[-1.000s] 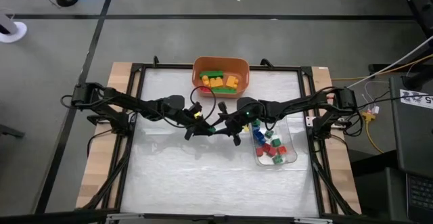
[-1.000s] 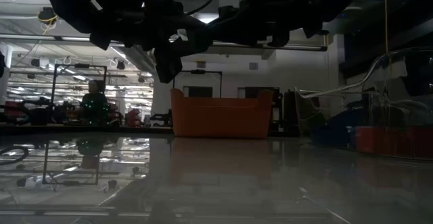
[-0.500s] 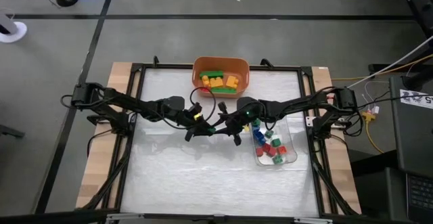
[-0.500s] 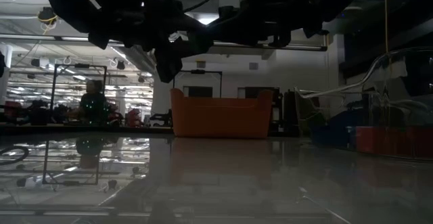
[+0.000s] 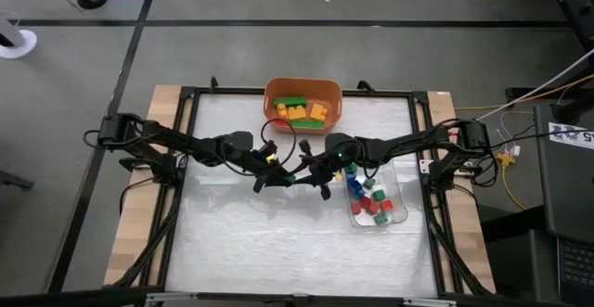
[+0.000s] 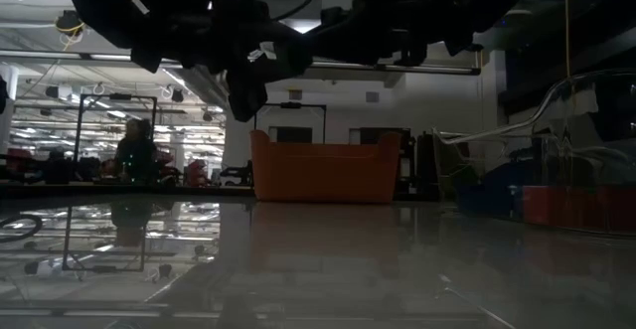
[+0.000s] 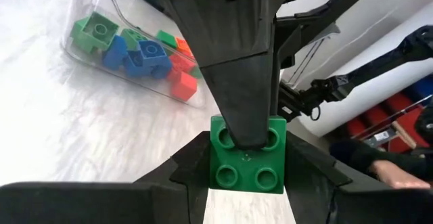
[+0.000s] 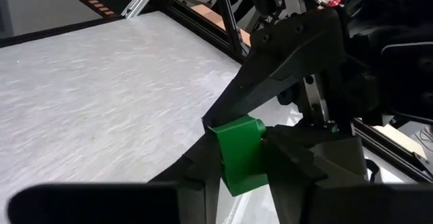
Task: Sort blocks by size
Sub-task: Put the small green game piece into the transparent bin
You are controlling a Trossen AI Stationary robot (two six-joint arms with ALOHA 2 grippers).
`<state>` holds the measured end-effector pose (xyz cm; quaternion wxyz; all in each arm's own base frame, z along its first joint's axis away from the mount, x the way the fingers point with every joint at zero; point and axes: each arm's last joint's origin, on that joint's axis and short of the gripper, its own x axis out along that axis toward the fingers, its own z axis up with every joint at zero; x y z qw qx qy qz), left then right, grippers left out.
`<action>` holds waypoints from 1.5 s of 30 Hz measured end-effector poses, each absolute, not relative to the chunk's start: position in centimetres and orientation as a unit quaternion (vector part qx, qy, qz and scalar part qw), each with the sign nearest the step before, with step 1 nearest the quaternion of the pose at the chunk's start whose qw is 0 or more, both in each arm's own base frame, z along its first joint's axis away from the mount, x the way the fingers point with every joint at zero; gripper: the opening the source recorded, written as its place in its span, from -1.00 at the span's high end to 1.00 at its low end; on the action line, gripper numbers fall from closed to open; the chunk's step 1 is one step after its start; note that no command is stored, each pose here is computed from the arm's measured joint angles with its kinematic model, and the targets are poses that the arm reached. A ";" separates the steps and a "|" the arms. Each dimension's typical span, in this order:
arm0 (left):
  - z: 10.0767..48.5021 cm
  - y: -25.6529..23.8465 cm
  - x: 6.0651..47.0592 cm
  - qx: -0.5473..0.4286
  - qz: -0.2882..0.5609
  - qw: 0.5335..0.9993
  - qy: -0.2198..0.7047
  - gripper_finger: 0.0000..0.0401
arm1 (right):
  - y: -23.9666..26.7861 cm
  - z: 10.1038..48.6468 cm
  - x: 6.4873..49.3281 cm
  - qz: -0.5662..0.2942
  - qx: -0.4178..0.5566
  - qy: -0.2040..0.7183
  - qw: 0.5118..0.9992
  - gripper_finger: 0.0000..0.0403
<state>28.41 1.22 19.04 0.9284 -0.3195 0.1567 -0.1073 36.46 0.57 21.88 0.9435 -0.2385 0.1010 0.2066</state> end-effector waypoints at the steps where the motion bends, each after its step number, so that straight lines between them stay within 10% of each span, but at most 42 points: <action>1: 19.1 1.2 28.4 -0.324 -0.108 0.927 0.157 0.29 | 0.6 21.9 36.5 0.207 -0.239 0.098 0.944 0.48; 45: 20.3 1.3 29.4 -0.345 -0.082 0.922 0.153 0.29 | 0.8 21.8 36.5 0.249 -0.218 0.085 0.940 0.45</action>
